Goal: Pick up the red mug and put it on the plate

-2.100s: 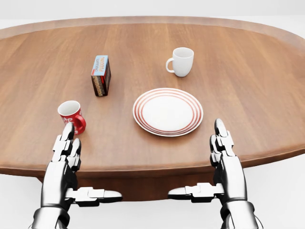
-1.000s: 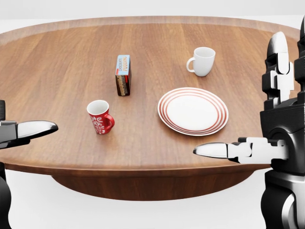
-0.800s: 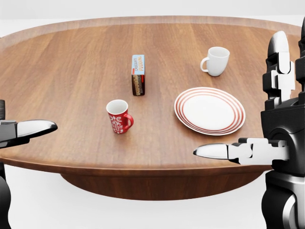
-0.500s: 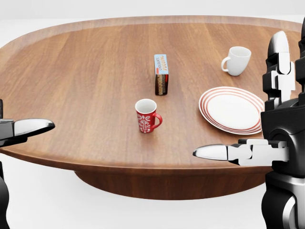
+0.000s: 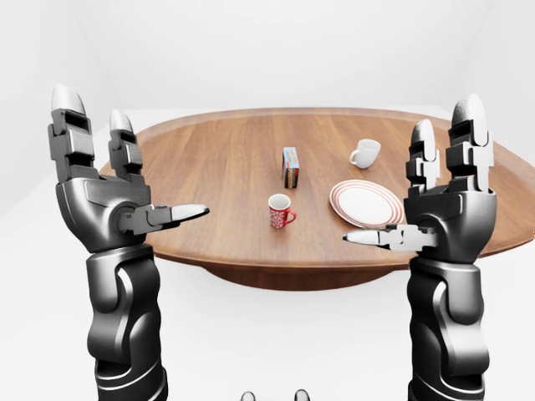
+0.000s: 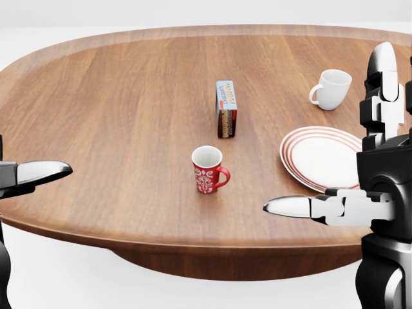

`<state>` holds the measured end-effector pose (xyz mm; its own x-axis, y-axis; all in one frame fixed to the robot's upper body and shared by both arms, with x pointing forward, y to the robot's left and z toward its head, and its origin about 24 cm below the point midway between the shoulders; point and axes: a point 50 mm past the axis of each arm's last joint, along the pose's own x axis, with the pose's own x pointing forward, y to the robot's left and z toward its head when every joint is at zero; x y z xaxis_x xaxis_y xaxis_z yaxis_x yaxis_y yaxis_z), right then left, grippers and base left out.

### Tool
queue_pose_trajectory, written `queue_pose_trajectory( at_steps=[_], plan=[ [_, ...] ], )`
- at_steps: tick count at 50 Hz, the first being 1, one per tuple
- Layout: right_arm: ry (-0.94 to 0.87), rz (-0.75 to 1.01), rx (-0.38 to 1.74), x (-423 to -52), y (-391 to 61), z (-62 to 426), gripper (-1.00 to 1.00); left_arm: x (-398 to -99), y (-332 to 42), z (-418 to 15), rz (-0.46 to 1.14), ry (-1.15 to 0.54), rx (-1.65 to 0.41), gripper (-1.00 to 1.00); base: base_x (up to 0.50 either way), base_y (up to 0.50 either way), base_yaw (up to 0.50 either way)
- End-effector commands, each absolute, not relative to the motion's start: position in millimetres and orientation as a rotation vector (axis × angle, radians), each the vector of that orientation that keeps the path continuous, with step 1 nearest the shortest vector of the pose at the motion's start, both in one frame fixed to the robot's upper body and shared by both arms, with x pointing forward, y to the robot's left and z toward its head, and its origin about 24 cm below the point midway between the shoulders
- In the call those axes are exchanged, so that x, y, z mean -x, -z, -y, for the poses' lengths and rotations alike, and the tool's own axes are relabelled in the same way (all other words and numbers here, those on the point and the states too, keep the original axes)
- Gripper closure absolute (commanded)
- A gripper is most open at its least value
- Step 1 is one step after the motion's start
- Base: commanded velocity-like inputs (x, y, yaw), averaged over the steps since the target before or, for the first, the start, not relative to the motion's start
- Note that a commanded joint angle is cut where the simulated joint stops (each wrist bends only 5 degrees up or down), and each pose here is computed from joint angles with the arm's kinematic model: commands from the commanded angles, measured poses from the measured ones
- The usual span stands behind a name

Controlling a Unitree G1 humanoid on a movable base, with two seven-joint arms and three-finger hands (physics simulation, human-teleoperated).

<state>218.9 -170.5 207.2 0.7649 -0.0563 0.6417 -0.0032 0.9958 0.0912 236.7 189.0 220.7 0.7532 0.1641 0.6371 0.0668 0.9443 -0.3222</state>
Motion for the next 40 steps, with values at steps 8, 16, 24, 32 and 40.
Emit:
queue_pose_trajectory(
  at_steps=[8,16,24,32,40],
  plan=[
    [0.012,0.707,-0.103,-217.9,-208.6,169.2,-1.0,-238.3,-219.4,-189.5,0.712,-0.055,0.341,-1.0,0.5,0.0,0.0],
    [0.008,0.713,-0.104,-217.4,-209.7,168.8,-1.0,-237.8,-221.3,-190.4,0.72,-0.058,0.346,-1.0,0.5,0.0,0.0],
    [0.007,0.717,-0.104,-216.4,-210.3,168.7,-1.0,-236.9,-221.3,-190.1,0.721,-0.055,0.349,-1.0,0.5,0.0,0.0],
    [-0.003,0.718,-0.11,-216.9,-210.6,167.2,-1.0,-237.7,-223.1,-190.9,0.726,-0.054,0.353,-1.0,0.5,0.0,0.0],
    [-0.002,0.717,-0.111,-216.5,-210.3,167.4,-1.0,-238.0,-222.4,-191.3,0.723,-0.055,0.353,-1.0,0.5,0.0,0.0]
  ],
)
